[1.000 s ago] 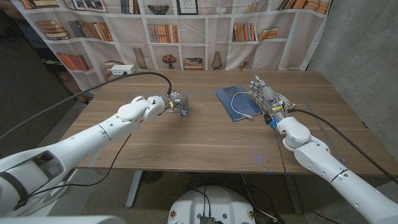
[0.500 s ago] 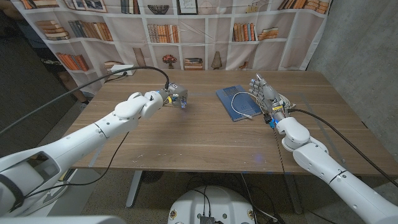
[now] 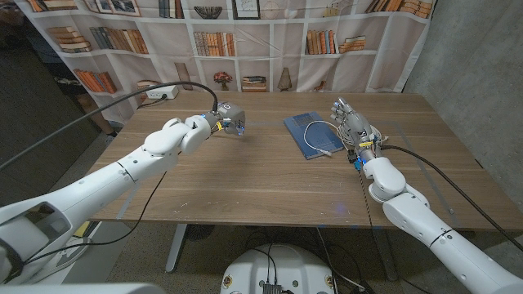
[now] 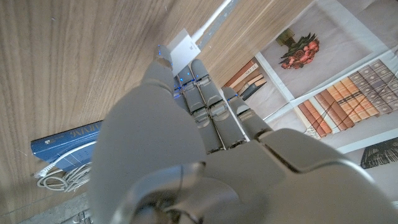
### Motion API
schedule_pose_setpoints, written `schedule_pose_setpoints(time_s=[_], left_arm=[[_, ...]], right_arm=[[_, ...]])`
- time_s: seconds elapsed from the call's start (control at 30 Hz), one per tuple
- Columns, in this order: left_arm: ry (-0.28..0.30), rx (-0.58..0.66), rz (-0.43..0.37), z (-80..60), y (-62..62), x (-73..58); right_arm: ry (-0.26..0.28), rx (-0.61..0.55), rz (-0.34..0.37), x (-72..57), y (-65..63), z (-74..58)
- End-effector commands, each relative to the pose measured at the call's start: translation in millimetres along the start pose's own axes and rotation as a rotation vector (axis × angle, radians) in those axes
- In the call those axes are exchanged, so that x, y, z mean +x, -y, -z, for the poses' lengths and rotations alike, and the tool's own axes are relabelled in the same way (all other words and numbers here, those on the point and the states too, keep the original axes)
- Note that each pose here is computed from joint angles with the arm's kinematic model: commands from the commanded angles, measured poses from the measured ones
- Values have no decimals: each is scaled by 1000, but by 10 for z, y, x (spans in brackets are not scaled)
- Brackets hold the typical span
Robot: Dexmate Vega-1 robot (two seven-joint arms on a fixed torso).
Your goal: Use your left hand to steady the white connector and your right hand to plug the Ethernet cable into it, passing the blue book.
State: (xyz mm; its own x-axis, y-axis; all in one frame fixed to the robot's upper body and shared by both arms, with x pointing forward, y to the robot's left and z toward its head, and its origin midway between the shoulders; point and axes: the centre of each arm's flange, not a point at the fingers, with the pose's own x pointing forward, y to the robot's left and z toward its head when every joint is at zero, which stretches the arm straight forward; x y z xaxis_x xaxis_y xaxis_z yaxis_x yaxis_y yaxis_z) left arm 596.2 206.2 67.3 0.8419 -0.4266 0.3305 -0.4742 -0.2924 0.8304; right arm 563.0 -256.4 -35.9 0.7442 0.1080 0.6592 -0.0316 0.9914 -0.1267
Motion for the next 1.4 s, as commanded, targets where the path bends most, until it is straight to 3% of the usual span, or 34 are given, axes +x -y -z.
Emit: schedule_pose_setpoints(time_s=[0.03,0.17,0.27,0.57,0.83,1.03,1.4], left_arm=[[11,-37,-9,72,-149,-73],[119,-224,61,192,-146,-8],[151,-282,76,240,-155,3],[141,-270,34,279,-235,-41],[102,-264,-92,304,-325,-137],[80,-312,-162,384,-343,-180],[74,-461,-257,474,-295,-204]], right_arm=[[16,-117,55,-149,-21,-135],[7,-161,69,-206,-40,-199],[-1,-202,79,-254,-54,-242],[6,-343,106,-359,-136,-370],[19,-383,106,-389,-225,-399],[13,-402,87,-398,-281,-393],[2,-550,136,-482,-401,-455]])
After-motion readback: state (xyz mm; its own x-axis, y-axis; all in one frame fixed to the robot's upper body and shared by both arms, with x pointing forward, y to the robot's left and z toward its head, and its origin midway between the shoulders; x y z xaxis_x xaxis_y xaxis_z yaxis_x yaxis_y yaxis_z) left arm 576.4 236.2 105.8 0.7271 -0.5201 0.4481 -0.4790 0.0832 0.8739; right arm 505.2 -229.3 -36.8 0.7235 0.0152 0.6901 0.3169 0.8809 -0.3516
